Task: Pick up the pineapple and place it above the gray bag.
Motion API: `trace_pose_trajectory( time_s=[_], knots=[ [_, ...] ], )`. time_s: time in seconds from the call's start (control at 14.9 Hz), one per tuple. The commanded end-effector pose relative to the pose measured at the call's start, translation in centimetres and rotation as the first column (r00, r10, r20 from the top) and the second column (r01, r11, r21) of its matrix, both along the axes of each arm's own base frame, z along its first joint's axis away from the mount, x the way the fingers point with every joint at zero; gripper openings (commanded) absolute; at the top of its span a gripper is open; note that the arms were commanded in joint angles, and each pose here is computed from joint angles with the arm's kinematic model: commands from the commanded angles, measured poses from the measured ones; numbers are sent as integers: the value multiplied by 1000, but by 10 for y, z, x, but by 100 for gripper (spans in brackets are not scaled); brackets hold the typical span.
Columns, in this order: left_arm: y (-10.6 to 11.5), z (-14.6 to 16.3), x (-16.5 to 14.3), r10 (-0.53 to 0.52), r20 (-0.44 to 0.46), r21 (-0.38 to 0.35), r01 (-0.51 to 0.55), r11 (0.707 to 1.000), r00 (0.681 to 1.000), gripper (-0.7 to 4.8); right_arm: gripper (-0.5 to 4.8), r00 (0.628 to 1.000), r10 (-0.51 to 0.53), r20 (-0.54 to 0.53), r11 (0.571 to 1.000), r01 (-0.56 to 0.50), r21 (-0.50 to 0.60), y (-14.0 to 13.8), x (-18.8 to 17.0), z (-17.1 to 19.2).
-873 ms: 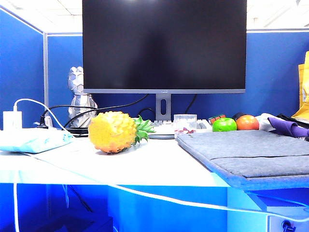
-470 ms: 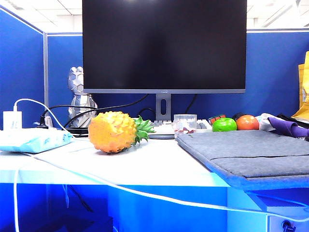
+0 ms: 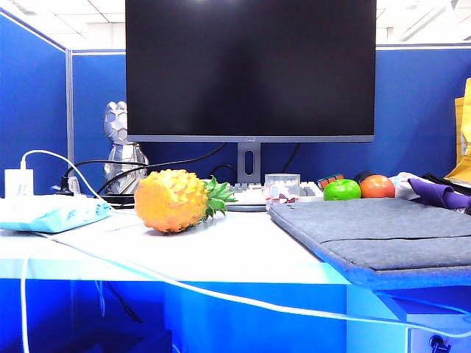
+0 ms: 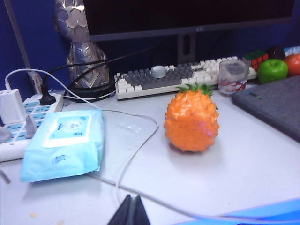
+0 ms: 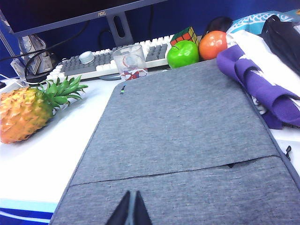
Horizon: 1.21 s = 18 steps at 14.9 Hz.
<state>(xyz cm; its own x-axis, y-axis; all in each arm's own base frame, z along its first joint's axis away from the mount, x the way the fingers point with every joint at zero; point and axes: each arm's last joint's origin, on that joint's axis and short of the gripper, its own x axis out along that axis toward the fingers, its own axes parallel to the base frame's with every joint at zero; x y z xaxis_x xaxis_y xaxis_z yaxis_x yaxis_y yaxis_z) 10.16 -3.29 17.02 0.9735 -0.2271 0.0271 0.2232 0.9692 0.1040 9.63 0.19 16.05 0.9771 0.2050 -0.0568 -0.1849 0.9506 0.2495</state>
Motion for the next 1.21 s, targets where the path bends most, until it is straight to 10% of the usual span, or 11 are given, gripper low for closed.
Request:
trace_pose_trajectory(
  time_s=[0.07,0.27,0.34,0.6,0.94,1.21],
  knots=[
    [-1,25,-3,-71,58,-90,76,993,996,63,55,993,89,79,990,-97,104,3,0,8],
    [4,83,-8,43,137,-116,-28,993,990,179,91,938,181,294,958,-236,161,5,-5,31],
    [2,117,-2,43,142,-118,-26,993,989,334,92,923,173,344,959,-238,155,5,-7,36],
    [-33,210,82,-104,-227,76,124,989,968,461,339,917,174,359,959,-241,151,5,-7,38],
    [-78,266,208,-69,-512,253,227,940,856,479,360,907,216,361,949,-282,142,6,-8,39],
    [-100,255,259,-106,-587,220,285,933,802,479,436,911,220,350,945,-288,155,7,-8,38]
  ],
)
